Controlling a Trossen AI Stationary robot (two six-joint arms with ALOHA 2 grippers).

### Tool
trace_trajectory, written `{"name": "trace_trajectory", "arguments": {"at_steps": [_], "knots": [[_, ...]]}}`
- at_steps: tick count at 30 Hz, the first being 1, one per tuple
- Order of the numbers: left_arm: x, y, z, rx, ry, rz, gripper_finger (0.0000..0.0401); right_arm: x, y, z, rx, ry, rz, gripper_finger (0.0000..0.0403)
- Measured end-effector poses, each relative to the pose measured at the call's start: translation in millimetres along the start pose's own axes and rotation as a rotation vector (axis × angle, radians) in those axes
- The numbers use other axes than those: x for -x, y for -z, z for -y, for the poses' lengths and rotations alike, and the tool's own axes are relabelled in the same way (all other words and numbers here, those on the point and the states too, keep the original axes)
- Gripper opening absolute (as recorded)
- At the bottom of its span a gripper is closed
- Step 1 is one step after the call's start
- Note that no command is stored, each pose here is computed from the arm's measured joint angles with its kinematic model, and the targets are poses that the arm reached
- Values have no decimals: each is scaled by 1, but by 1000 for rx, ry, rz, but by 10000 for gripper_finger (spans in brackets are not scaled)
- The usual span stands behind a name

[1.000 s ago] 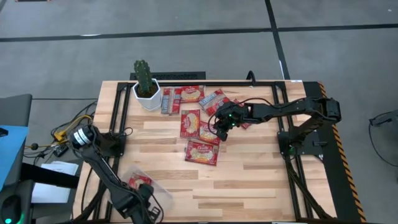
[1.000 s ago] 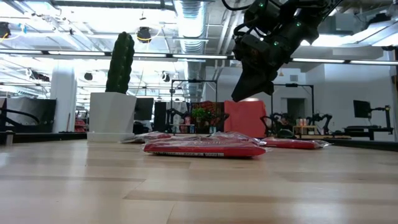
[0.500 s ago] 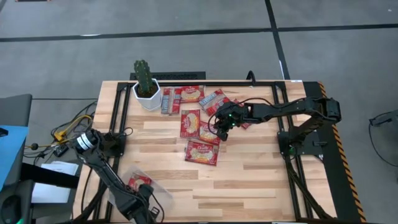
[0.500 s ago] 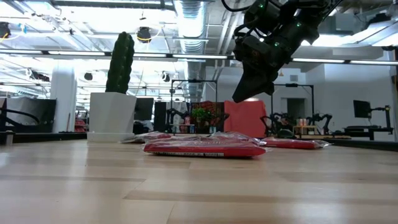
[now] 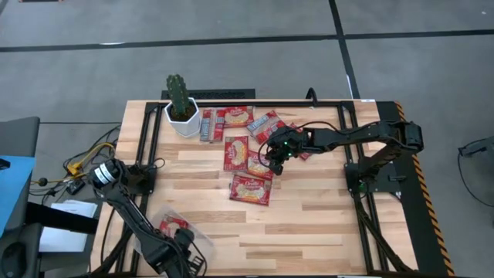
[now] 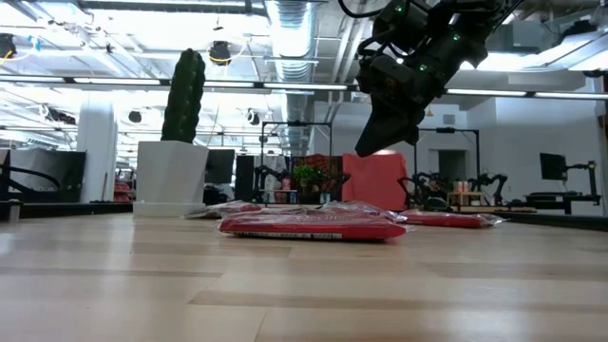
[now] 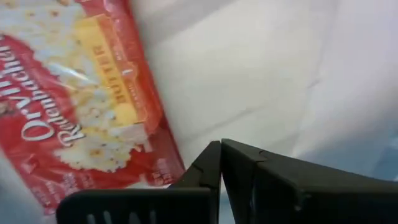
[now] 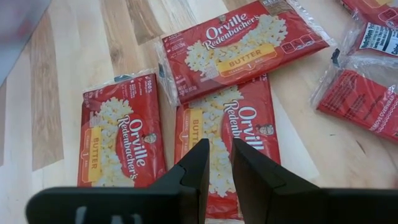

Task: Sort popcorn bags into baskets
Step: Put the red popcorn bag into the transparent bin

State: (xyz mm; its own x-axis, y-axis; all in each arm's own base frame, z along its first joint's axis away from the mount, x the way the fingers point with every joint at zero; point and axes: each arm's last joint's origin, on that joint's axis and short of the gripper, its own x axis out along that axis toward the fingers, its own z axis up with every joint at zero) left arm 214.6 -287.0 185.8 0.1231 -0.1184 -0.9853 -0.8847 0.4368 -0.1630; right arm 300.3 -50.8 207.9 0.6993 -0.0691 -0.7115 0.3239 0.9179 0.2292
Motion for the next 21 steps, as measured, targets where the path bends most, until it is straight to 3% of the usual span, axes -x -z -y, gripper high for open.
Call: {"name": "trace_trajectory", "arguments": {"at_steps": [21], "knots": [[-19, 1, -18, -43, -120, -111, 0, 0, 1, 0, 24, 4, -6, 92]]}}
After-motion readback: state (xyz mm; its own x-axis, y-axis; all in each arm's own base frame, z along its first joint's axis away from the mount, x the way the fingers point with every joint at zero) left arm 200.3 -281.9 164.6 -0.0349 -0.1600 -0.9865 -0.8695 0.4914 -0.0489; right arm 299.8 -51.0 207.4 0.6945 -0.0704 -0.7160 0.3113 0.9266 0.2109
